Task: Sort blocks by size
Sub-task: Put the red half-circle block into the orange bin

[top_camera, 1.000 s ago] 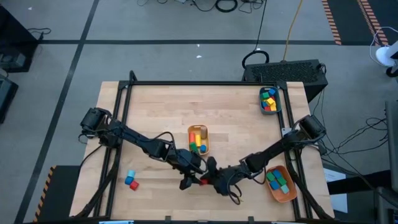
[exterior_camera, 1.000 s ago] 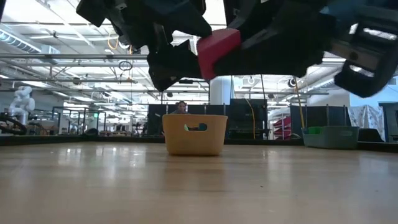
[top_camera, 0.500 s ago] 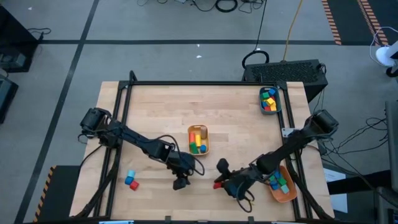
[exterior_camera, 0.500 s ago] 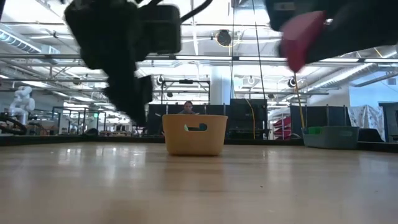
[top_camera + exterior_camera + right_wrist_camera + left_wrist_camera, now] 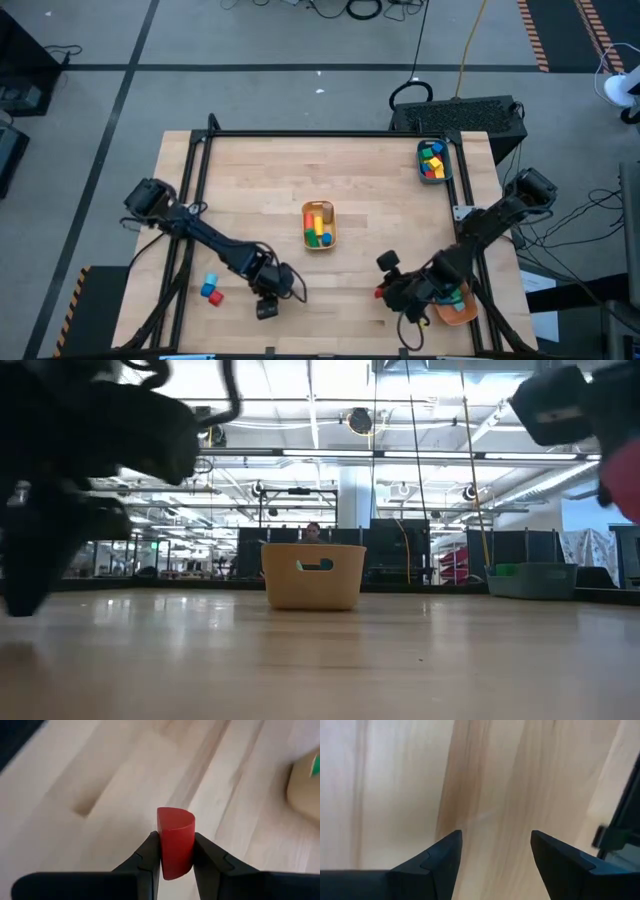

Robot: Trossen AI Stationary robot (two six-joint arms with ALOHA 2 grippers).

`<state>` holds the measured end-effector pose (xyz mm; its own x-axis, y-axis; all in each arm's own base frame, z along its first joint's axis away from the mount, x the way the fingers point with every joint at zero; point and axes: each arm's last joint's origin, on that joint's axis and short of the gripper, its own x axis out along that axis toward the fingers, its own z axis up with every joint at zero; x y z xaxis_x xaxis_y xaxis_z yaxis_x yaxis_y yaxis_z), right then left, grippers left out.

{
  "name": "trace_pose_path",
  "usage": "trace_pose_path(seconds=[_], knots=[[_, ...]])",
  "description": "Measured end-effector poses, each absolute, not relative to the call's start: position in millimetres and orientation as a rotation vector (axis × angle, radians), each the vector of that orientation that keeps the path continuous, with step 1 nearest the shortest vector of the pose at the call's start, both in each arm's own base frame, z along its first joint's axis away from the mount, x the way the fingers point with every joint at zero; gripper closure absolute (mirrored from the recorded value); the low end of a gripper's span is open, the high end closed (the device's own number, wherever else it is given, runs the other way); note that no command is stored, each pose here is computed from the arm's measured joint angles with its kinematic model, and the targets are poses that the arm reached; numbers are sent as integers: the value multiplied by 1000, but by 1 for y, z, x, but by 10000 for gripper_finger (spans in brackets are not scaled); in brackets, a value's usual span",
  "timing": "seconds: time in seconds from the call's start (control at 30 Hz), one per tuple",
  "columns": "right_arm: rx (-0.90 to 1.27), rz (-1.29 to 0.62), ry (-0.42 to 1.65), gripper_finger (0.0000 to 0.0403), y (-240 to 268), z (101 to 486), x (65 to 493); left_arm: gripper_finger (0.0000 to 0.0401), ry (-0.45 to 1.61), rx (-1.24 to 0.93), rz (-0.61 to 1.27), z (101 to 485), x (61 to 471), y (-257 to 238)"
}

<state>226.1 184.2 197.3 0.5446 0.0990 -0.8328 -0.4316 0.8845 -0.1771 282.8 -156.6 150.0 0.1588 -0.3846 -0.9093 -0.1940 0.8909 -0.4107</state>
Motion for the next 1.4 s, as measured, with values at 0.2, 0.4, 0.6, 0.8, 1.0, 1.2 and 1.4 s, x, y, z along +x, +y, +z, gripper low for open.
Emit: trace_pose_path(seconds=[0.2, 0.4, 0.6, 0.8, 1.0, 1.2, 1.4], knots=[[-354, 267, 1084, 331, 186, 191, 207, 164, 1507, -480, -75, 150, 267, -165], [-308, 208, 1169, 331, 188, 196, 185, 163, 1531, -468, -21, 162, 253, -168], [-208, 142, 1205, 332, 186, 211, 159, 163, 1523, -453, 61, 175, 240, -168], [-54, 97, 1263, 332, 183, 226, 133, 163, 1537, -471, 146, 187, 229, -163], [102, 62, 1398, 332, 187, 229, 114, 163, 1526, -441, 155, 192, 222, -164], [147, 1, 1443, 322, 190, 228, 101, 163, 1512, -364, 184, 191, 215, -169], [188, -170, 1482, 306, 182, 221, 94, 164, 1487, -279, 222, 191, 208, -172]])
